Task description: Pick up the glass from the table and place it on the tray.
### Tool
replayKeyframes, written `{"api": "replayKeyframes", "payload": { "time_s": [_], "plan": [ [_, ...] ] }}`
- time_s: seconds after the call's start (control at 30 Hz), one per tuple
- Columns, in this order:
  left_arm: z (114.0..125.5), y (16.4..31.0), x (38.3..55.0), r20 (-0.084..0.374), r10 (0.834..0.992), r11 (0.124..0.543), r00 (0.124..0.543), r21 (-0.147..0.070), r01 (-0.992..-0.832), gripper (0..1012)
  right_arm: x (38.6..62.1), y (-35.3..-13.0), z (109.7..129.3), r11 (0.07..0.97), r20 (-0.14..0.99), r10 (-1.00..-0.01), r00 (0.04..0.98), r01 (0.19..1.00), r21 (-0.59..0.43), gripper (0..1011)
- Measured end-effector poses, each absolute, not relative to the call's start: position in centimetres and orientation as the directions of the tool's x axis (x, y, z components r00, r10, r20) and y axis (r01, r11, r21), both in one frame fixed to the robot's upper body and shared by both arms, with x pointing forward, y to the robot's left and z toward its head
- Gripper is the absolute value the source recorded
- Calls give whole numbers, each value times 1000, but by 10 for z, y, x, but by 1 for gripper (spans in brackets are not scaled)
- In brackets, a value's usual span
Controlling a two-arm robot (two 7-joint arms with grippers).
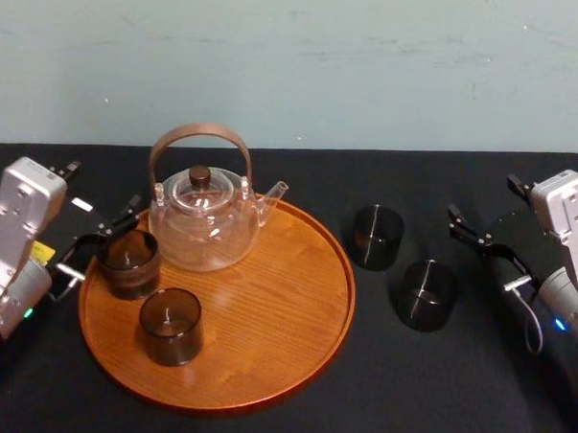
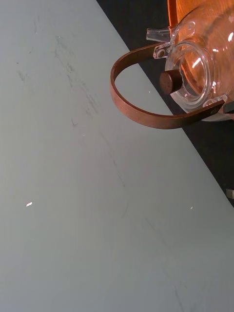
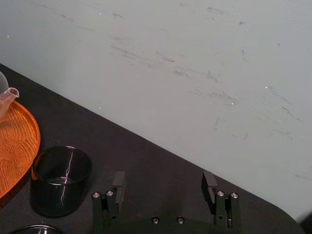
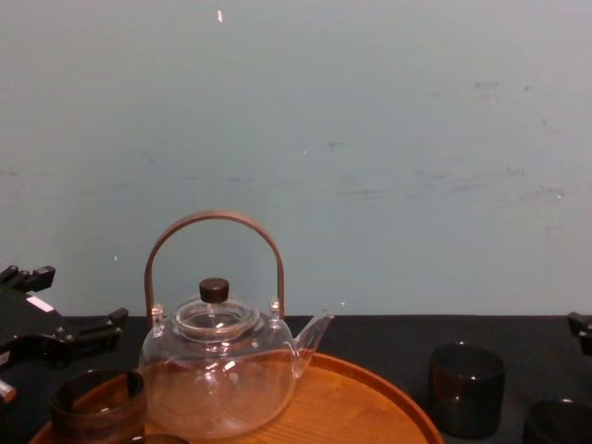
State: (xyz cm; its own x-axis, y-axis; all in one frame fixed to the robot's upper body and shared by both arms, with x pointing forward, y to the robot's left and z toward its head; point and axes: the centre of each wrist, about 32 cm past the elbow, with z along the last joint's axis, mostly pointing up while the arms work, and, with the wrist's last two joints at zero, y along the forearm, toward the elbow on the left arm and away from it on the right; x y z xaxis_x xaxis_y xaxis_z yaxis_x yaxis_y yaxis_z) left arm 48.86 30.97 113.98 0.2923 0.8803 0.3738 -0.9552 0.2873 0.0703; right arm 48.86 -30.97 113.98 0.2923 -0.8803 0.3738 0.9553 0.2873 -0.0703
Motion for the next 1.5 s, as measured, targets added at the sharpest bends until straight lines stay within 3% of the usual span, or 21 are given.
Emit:
{"api": "replayKeyframes", "payload": {
  "time_s": [1.5],
  "plan": [
    [1140, 310, 489, 374, 880, 287, 292, 70, -955, 1001, 489, -310, 1140, 287, 374, -880, 292, 955, -70, 1002]
  ]
}}
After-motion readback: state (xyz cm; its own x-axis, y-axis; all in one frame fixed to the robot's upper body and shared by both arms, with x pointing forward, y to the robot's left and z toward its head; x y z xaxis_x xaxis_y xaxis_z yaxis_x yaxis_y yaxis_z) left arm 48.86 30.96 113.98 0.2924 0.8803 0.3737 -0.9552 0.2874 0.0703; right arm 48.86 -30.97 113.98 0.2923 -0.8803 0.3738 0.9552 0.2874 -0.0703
